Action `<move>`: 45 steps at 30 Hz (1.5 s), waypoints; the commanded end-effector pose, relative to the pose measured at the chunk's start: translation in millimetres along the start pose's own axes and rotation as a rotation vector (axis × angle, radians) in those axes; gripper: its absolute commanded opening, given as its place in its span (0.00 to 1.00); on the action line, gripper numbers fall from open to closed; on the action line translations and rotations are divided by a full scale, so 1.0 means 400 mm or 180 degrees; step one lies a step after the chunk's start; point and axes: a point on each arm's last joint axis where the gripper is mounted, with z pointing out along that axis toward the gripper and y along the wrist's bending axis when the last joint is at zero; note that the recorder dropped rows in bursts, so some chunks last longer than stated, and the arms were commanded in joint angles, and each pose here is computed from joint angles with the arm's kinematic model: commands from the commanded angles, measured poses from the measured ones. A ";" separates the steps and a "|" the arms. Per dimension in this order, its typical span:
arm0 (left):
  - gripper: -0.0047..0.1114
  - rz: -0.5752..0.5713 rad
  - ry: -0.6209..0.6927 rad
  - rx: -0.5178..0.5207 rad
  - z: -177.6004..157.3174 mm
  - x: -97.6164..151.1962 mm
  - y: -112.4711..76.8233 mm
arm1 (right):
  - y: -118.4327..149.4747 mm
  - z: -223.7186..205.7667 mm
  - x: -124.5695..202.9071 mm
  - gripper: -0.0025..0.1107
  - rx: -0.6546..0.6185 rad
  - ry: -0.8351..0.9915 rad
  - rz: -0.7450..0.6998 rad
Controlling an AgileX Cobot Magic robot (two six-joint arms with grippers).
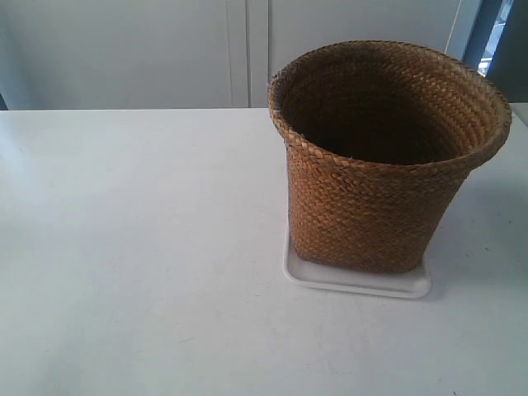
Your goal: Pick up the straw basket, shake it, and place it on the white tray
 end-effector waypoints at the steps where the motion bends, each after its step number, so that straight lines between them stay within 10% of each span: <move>1: 0.04 -0.0034 -0.0006 -0.0015 0.001 0.004 0.001 | 0.000 0.001 0.002 0.02 0.0020 -0.0020 -0.0006; 11: 0.04 -0.0034 -0.0006 -0.0015 0.001 0.004 0.001 | -0.005 0.001 -0.002 0.02 0.0088 -0.0063 -0.0135; 16: 0.04 -0.0034 -0.0006 -0.0015 0.001 0.004 0.001 | -0.047 0.055 -0.047 0.02 0.0573 -0.1371 -0.0860; 20: 0.04 -0.0034 -0.0006 -0.0015 0.001 0.004 0.001 | -0.086 0.141 0.032 0.02 0.0810 -0.1347 -0.1131; 32: 0.04 -0.0034 -0.0006 -0.0015 0.001 0.004 0.001 | -0.121 0.235 0.172 0.02 0.0585 -0.1325 0.0130; 45: 0.04 -0.0034 -0.0006 -0.0015 0.001 0.004 0.001 | -0.121 0.235 0.172 0.02 0.0565 -0.1334 0.0223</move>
